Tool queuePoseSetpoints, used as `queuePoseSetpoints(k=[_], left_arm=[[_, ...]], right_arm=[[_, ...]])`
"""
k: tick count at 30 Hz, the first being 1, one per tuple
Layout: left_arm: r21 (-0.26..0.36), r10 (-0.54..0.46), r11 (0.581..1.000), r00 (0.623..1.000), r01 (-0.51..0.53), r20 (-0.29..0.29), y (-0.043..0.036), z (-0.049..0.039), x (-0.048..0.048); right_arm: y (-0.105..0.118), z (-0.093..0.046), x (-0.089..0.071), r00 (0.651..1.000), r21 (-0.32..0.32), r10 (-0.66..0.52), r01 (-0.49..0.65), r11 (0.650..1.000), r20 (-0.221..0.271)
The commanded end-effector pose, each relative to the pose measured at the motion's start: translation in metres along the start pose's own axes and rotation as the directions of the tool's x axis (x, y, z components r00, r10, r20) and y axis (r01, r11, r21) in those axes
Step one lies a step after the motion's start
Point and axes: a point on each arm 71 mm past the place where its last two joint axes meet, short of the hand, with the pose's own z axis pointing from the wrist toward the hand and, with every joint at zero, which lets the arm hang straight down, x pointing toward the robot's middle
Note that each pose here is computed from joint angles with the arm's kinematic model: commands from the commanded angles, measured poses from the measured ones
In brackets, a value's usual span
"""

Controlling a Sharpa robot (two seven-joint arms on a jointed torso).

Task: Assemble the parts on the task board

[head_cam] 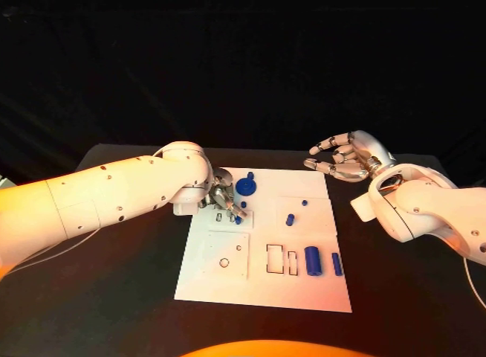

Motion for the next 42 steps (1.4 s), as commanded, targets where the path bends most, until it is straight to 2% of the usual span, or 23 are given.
queuePoseSetpoints(k=[1, 8, 21, 26, 34, 42], left_arm=[[-0.003, 0.023, 1.0, 0.999, -0.023, -0.036, -0.0032, 0.0013, 0.002], [0.005, 0.027, 1.0, 0.998, -0.026, -0.049, -0.0084, 0.0035, 0.0037], [0.015, 0.027, 1.0, 0.998, -0.026, -0.063, -0.0118, 0.0056, 0.0051], [0.021, 0.016, 1.0, 0.999, -0.015, -0.049, -0.0128, 0.0062, 0.0042], [0.063, -0.061, 0.996, 0.998, 0.06, 0.018, -0.0169, 0.0052, 0.0], [0.075, -0.093, 0.993, 0.996, 0.092, 0.014, -0.0153, 0.0043, -0.0003]], right_arm=[[0.0, 0.001, 0.002, 1.0, 0.005, 0.006, -0.006, 1.0, -0.023], [-0.001, 0.002, 0.003, 1.0, 0.015, 0.005, -0.005, 1.0, -0.031], [-0.003, 0.004, 0.004, 0.999, 0.029, 0.0, 0.002, 1.0, -0.045], [-0.004, 0.004, 0.004, 0.999, 0.031, -0.001, 0.003, 1.0, -0.046], [-0.005, 0.005, 0.004, 0.999, 0.037, -0.003, 0.005, 0.999, -0.05], [-0.006, 0.005, 0.003, 0.998, 0.044, -0.004, 0.006, 0.999, -0.056]])
